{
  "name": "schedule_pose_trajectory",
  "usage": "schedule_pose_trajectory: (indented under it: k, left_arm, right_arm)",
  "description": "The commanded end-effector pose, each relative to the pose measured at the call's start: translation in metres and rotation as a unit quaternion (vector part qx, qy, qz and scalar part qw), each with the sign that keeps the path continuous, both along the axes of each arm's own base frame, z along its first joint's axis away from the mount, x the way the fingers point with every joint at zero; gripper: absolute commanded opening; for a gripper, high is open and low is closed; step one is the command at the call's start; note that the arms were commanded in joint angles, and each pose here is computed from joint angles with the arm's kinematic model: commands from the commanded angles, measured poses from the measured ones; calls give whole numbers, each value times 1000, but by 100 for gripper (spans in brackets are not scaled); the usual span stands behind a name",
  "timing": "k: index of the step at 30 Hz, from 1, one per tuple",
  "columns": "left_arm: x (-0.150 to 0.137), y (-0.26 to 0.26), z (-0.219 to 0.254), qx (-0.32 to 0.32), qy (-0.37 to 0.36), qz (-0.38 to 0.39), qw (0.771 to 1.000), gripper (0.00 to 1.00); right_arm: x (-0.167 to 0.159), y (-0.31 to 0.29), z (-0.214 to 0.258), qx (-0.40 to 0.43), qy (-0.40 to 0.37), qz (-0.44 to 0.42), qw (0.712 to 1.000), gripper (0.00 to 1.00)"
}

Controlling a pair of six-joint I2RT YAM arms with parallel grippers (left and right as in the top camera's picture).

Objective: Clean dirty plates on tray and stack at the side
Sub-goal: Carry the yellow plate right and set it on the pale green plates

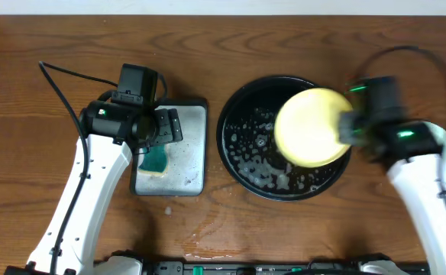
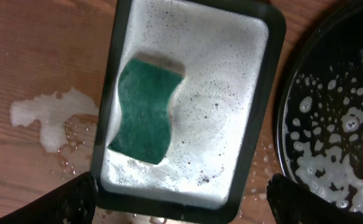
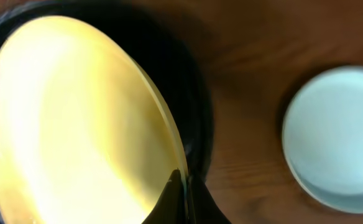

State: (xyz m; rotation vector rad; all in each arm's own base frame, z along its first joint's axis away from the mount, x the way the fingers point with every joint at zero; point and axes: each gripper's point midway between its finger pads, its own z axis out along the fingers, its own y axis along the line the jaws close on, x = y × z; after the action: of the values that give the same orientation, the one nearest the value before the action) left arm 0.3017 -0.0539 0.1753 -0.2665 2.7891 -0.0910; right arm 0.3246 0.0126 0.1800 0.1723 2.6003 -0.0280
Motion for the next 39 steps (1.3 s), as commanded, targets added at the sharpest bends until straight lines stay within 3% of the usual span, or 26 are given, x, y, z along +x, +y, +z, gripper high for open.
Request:
schedule_pose_trajectory:
  k: [1,5,11,14,18,19,21,22,27,30,39]
  left_arm:
    - [2,2,5,2,-8,2,1000,88]
    - [2,2,5,2,-8,2,1000,88]
    - [2,2,5,2,-8,2,1000,88]
    - [2,2,5,2,-8,2,1000,88]
    - [2,2,6,2,-8,2,1000,88]
    - [2,2,6,2,-8,2,1000,88]
    - [2,2,5,2,-8,2,1000,88]
    - [2,2,5,2,-8,2,1000,88]
    - [2,2,5,2,-8,2,1000,88]
    - [2,2,5,2,-8,2,1000,88]
    - [2,2,6,2,-8,2,1000,88]
  right_arm:
    - [3,-31,6,152,-14,-46,987,1]
    - [-12,-113,-7,190,-11,-202,961,1]
    - [-46,-199,-40,181,13,-366,913,1]
    - [-63,-239,-66,143,38,-431,890,1]
    - [-73,-254,-88,137,65,-455,878,3]
    - [-72,-254,-90,143,66,-452,878,13]
    - [-62,-252,-88,153,52,-422,892,48]
    - [-59,-252,-86,157,44,-417,894,51]
    - [-25,-218,-54,248,-20,-346,904,50]
    - [0,-167,-6,293,-76,-250,920,49]
    - [-5,-23,64,214,-114,12,970,52]
